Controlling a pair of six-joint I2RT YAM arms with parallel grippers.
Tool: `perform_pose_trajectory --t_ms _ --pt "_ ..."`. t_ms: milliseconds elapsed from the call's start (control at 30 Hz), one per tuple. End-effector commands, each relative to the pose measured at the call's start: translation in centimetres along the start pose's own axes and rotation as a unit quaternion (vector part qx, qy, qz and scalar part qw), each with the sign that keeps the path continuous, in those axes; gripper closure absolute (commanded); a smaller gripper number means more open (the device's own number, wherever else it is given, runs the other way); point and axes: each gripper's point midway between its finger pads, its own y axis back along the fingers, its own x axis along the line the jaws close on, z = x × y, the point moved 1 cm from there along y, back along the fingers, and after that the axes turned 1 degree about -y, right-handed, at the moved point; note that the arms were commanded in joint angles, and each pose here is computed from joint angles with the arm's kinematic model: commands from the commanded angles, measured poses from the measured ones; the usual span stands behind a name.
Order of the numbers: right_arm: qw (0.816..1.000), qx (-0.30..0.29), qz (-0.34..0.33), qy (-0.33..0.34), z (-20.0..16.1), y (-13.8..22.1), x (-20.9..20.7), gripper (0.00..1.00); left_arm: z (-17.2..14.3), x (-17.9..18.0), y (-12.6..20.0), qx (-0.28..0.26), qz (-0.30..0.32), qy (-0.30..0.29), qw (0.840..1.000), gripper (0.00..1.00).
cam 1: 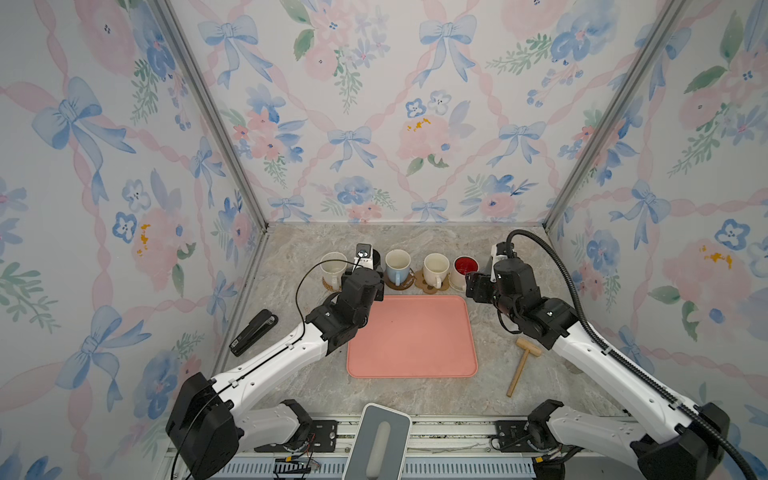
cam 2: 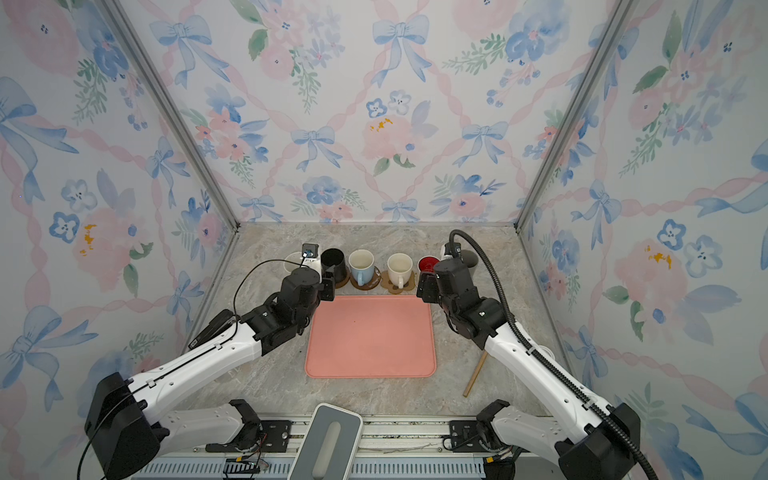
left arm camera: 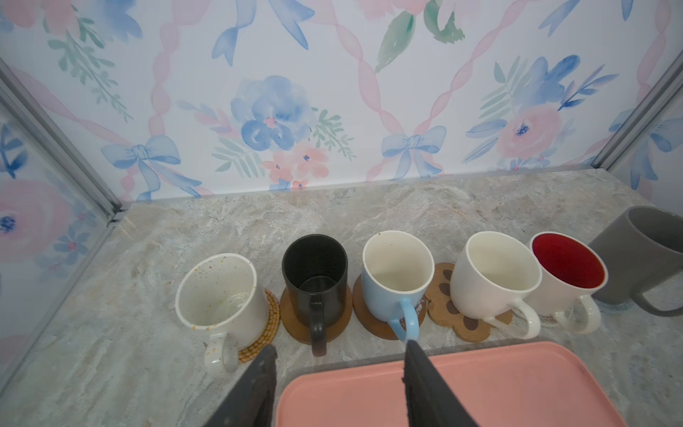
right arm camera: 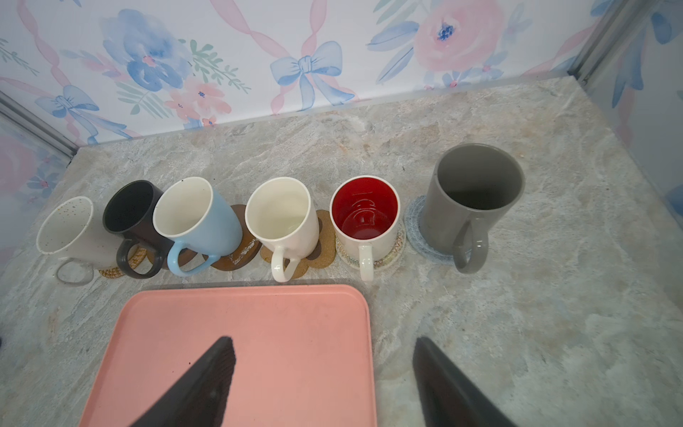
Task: Place cups on coasters
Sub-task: Reset both arms
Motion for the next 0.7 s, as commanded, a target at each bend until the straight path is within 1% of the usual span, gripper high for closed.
perform_pose_trajectory --t_ms 0,33,133,167,200,300,400,500,667 --pt "0.999 0.004 -0.015 0.040 -1.0 1.1 -1.2 0.19 0.8 2.1 1.3 -0.050 0.029 -0.008 0.998 0.45" --pt "0.999 0.003 -0.016 0.047 -1.2 1.4 -1.5 0.19 0.4 2.7 1.6 -0.056 0.034 -0.007 0.998 0.44" --pt "0.998 -0.002 -0.015 0.068 -2.0 2.1 -2.2 0.16 -1.7 4.3 1.8 -0.061 0.048 -0.006 0.997 0.35" --pt "0.997 -0.008 -0.017 0.072 -2.2 2.4 -2.6 0.12 -2.2 4.9 1.8 -0.060 0.055 -0.005 0.997 0.32" --pt "0.997 -0.013 -0.020 0.075 -2.3 2.6 -2.9 0.02 -2.7 5.4 1.7 -0.057 0.062 -0.006 0.996 0.29" --pt "0.995 -0.036 -0.044 0.088 -2.6 3.5 -4.5 0.03 -4.4 6.8 1.4 -0.044 0.083 -0.013 0.995 0.19" --pt "0.991 -0.055 -0.078 0.098 -2.7 4.1 -6.5 0.03 -5.6 7.8 1.0 -0.033 0.098 -0.018 0.994 0.13" --pt "0.986 -0.070 -0.118 0.092 -2.9 4.2 -8.8 0.03 -6.3 8.5 0.7 -0.027 0.107 -0.023 0.994 0.02" --pt "0.982 -0.083 -0.151 0.080 -4.2 2.6 -11.6 0.03 -7.0 10.0 0.4 -0.024 0.117 -0.024 0.993 0.02"
